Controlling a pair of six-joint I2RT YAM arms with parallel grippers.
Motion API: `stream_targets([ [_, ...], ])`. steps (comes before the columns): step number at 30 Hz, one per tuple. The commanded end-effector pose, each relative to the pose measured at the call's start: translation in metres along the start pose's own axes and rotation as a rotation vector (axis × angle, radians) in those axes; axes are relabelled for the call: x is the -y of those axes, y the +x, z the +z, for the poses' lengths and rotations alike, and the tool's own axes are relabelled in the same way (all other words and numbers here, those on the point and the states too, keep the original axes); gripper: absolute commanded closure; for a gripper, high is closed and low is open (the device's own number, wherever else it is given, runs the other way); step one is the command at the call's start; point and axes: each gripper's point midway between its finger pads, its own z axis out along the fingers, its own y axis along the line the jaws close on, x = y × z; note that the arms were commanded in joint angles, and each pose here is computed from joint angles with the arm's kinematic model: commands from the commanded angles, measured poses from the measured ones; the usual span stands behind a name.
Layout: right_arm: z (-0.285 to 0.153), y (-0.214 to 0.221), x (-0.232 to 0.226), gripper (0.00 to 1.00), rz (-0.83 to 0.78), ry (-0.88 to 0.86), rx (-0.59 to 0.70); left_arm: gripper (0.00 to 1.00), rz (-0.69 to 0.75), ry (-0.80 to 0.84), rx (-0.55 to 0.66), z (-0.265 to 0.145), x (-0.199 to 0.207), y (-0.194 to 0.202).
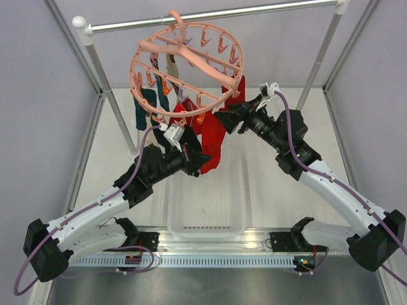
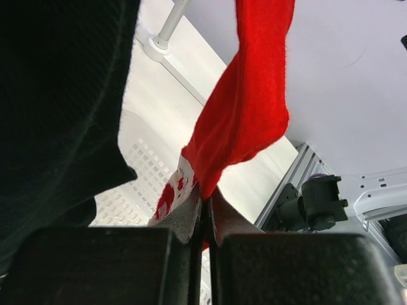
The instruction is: Remove the socks clipped to the hanger
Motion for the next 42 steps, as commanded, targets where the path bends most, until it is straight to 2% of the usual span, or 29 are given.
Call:
stream_targets([
  [1, 0.002, -0.039, -0.019, 0.3, -0.024, -0.062, 0.114, 0.98, -0.017, -0.004, 0.017, 0.0, 0.001, -0.003],
  [15, 0.016, -0.055, -0.025, 0.3, 0.002, -0.1, 0.173, 0.98, -0.017, -0.007, 0.005, -0.002, 0.001, -0.001],
  [18, 0.017, -0.056, -0.024, 0.38, 0.009, -0.095, 0.181, 0.98, -0.017, -0.009, 0.008, -0.003, 0.001, -0.002],
  [21, 0.016, -0.056, -0.023, 0.54, 0.018, -0.086, 0.19, 0.98, -0.019, -0.013, 0.007, -0.004, 0.0, -0.001],
  [22, 0.015, -0.057, -0.023, 0.63, 0.018, -0.088, 0.193, 0.98, -0.019, -0.016, 0.007, -0.005, -0.001, 0.0],
  [24, 0.015, -0.057, -0.022, 0.73, 0.022, -0.085, 0.193, 0.98, -0.02, -0.02, 0.002, -0.005, -0.002, 0.001],
  [25, 0.015, -0.056, -0.023, 0.81, 0.025, -0.086, 0.189, 0.98, -0.02, -0.023, 0.003, -0.005, -0.002, 0.001],
  [28, 0.014, -0.056, -0.022, 0.92, 0.027, -0.076, 0.188, 0.98, -0.022, -0.034, -0.005, -0.008, -0.004, 0.004],
  [32, 0.014, -0.057, -0.022, 0.97, 0.028, -0.069, 0.186, 0.98, -0.027, -0.054, -0.026, -0.011, -0.01, 0.012],
  [42, 0.014, -0.056, -0.018, 0.98, 0.019, -0.044, 0.174, 0.98, -0.046, -0.073, -0.097, -0.02, -0.018, 0.035],
])
